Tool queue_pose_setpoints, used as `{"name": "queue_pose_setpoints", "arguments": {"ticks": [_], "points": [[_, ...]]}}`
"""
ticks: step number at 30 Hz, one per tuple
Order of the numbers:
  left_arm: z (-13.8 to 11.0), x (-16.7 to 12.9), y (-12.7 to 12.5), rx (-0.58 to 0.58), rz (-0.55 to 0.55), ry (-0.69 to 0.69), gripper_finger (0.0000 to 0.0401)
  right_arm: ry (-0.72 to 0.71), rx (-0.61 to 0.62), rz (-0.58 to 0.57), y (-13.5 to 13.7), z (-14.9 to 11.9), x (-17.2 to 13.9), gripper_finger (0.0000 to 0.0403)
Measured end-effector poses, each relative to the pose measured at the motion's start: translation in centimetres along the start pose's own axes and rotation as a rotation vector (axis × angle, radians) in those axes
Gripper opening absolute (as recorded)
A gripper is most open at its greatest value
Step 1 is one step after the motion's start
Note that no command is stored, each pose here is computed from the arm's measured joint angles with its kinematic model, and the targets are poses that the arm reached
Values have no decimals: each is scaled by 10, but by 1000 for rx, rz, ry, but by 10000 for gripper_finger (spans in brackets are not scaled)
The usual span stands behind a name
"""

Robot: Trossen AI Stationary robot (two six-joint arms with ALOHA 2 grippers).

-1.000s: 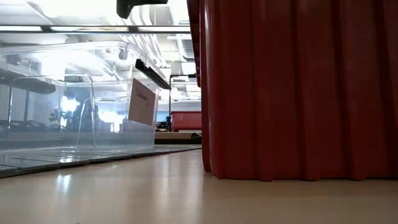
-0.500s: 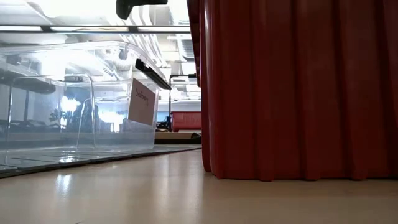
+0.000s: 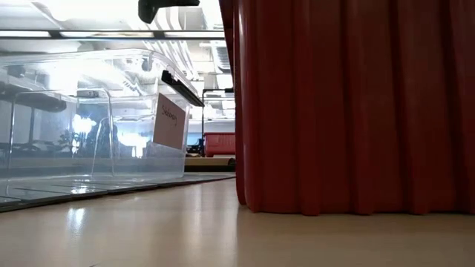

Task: Sort blocks
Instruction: Remove the top left yellow block from the red bin

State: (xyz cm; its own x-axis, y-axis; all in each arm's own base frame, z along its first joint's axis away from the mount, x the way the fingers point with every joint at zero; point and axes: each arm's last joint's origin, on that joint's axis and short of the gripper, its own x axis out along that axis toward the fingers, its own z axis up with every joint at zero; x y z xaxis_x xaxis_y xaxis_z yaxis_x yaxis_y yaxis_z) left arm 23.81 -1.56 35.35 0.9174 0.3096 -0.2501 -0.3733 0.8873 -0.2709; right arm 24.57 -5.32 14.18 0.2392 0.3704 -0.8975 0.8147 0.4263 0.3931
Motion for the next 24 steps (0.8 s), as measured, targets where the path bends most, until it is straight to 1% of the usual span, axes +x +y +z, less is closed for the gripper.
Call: {"name": "queue_pose_setpoints", "arguments": {"ticks": [6,11,17,20,24], "points": [[0,0,0,1,1,3,168,-62,-43,32,4,-3,-12,113],[0,-1,0,0,-7,4,161,-107,-51,83,8,-10,-28,112],[1,-4,-1,-6,-57,14,163,-198,-37,198,13,-27,-62,112],[2,-5,-1,-27,-109,30,170,-308,-77,295,19,-35,-87,112],[3,-3,1,-87,-170,61,177,-555,-149,477,33,-43,-125,113]]}}
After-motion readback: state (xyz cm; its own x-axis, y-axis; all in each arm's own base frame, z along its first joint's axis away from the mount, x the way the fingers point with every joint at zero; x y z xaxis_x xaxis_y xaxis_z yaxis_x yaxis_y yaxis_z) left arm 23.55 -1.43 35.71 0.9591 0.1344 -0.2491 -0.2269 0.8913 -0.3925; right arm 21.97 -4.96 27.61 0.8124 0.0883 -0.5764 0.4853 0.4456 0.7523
